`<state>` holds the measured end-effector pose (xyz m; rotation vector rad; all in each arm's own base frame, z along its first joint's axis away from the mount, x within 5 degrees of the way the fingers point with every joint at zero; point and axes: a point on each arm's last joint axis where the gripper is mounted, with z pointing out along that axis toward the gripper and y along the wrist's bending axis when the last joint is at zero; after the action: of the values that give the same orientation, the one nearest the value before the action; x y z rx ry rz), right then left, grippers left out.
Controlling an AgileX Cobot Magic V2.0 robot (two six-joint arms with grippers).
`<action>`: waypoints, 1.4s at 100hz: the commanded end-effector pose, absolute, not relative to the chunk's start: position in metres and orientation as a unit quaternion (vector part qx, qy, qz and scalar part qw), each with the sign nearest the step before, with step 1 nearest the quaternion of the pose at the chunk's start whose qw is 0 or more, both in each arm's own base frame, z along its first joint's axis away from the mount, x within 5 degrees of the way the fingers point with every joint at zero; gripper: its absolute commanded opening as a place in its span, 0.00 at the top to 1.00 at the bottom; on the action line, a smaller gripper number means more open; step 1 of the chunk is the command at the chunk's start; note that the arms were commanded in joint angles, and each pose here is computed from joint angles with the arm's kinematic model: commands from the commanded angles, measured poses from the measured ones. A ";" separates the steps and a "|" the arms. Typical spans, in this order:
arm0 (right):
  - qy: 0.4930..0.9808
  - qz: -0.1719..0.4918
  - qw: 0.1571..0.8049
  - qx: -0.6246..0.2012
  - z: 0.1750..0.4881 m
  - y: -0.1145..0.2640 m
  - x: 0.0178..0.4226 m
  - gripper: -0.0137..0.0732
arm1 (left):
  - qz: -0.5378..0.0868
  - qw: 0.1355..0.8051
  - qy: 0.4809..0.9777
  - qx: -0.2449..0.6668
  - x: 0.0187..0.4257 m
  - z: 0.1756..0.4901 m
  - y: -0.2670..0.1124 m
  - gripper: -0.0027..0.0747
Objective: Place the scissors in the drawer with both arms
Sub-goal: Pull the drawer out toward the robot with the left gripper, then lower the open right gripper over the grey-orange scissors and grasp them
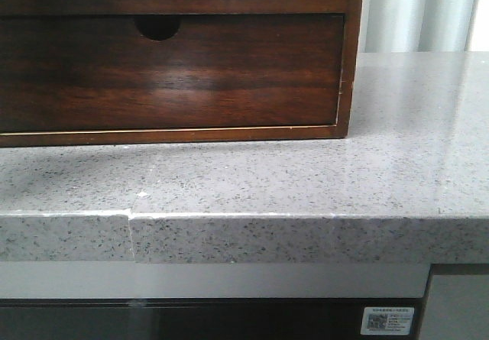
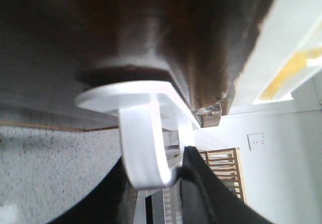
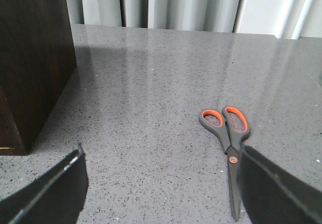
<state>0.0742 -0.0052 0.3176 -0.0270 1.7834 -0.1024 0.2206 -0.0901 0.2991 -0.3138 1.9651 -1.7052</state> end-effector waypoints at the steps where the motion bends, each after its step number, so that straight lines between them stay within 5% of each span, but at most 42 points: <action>1: 0.746 -0.047 0.664 -0.015 0.335 -0.005 0.076 0.21 | -0.663 0.293 0.686 -0.062 0.198 0.324 -0.091 0.96; 55: 0.746 -0.047 0.664 -0.015 0.335 -0.005 0.076 0.21 | -0.678 0.327 0.657 -0.030 0.098 0.308 -0.083 0.96; 87: 0.746 -0.047 0.664 -0.015 0.335 -0.005 0.076 0.21 | -0.666 0.350 0.659 -0.021 0.084 0.306 -0.081 0.94; 97: 0.746 -0.047 0.664 -0.015 0.335 -0.005 0.076 0.21 | -0.661 0.353 0.662 -0.024 0.085 0.306 -0.081 0.83; 115: 0.745 -0.058 0.664 -0.020 0.335 -0.006 0.076 0.21 | -0.654 0.355 0.667 -0.025 0.086 0.304 -0.081 0.43; 140: 0.773 -0.073 0.630 -0.018 0.339 -0.008 0.074 0.21 | -0.614 0.356 0.704 0.012 0.083 0.297 -0.082 0.40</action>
<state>0.0728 -0.0071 0.3215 -0.0353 1.8032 -0.1376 0.0850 -0.0809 0.2827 -0.0267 1.8693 -1.5564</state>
